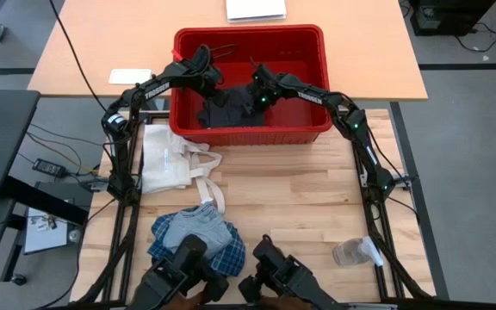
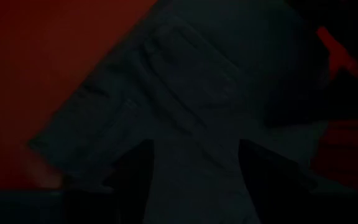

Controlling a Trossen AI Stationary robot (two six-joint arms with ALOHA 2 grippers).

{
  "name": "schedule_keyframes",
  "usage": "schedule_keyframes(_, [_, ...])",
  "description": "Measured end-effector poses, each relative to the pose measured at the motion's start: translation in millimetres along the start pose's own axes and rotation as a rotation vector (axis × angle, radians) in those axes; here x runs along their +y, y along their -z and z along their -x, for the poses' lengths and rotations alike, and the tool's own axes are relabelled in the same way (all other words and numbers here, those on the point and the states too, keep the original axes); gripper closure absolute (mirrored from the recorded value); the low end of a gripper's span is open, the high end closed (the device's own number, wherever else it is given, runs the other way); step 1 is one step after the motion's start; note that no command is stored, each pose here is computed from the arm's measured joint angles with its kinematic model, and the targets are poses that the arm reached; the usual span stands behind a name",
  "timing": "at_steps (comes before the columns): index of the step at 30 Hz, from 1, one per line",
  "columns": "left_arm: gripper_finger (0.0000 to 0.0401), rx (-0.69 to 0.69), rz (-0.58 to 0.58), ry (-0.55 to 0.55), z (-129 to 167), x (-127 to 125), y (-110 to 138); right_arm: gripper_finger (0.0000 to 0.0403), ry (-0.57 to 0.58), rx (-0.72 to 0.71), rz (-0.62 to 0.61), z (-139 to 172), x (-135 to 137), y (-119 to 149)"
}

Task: Fold laundry
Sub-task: Remove the gray shorts from the red bin

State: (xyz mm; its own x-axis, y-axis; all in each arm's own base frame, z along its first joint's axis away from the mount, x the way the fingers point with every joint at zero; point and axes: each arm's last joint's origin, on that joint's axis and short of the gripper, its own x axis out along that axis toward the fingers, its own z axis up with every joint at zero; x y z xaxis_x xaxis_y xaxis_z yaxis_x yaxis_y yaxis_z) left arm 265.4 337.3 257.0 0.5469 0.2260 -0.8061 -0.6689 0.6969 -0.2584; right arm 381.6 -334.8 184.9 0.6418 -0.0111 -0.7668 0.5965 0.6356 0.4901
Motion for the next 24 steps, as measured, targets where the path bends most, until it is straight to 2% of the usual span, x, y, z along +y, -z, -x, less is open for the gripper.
schedule_keyframes(4, [0.0168,-0.067,0.024,0.085,16,2,-15,0.0243,0.002,-0.005,0.001,1,-2,-1])
schedule_keyframes(7, [0.0176,-0.200,-0.006,0.124,49,5,-37,0.0345,-0.040,0.001,-0.005,3,-5,-2])
schedule_keyframes(8, [0.0179,-0.253,-0.031,0.119,63,5,-44,0.0366,-0.059,0.002,-0.008,4,-6,-3])
schedule_keyframes(12, [0.0191,-0.429,-0.159,0.083,117,-2,-66,0.0367,-0.158,0.006,-0.088,12,-17,-7])
schedule_keyframes(16, [0.0200,-0.516,-0.229,0.047,148,-3,-74,0.0367,-0.261,-0.007,-0.166,29,-23,-14])
schedule_keyframes(21, [0.0208,-0.639,-0.275,-0.011,182,7,-76,0.0367,-0.359,-0.087,-0.130,74,-2,-33])
schedule_keyframes(24, [0.0211,-0.647,-0.248,0.020,185,24,-74,0.0367,-0.374,-0.145,-0.089,99,13,-42])
